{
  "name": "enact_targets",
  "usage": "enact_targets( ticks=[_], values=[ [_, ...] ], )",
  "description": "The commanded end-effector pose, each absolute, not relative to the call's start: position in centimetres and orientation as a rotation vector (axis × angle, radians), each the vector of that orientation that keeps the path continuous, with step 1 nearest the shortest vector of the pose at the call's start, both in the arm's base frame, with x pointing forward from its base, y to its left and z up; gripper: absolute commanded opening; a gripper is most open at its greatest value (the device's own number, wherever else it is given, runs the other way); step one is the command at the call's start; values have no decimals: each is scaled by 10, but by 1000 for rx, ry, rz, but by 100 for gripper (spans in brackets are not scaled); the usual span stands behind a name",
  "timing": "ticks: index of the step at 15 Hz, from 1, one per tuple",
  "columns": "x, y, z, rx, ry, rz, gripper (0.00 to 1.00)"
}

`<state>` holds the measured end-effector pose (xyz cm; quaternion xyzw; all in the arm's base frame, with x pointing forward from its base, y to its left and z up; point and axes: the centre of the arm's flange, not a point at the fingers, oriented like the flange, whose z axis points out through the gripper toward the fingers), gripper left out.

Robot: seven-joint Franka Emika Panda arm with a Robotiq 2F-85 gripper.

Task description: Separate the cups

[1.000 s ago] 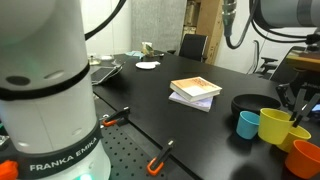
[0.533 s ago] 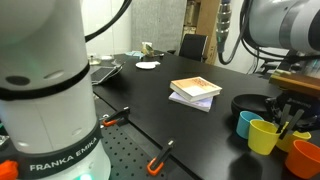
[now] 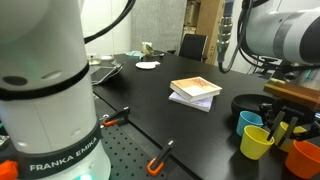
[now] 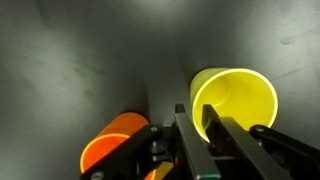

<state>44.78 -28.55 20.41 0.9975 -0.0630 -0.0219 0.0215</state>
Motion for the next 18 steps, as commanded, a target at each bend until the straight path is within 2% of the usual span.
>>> enact_targets(
  ticks=[1,5,7,18],
  values=[
    [448,-290,215,3085,-194,-7,57],
    [453,-287,240,3074,-209,16,88],
    [459,-286,253,3060,-211,40,99],
    [494,-262,287,3011,-285,97,100]
  ],
)
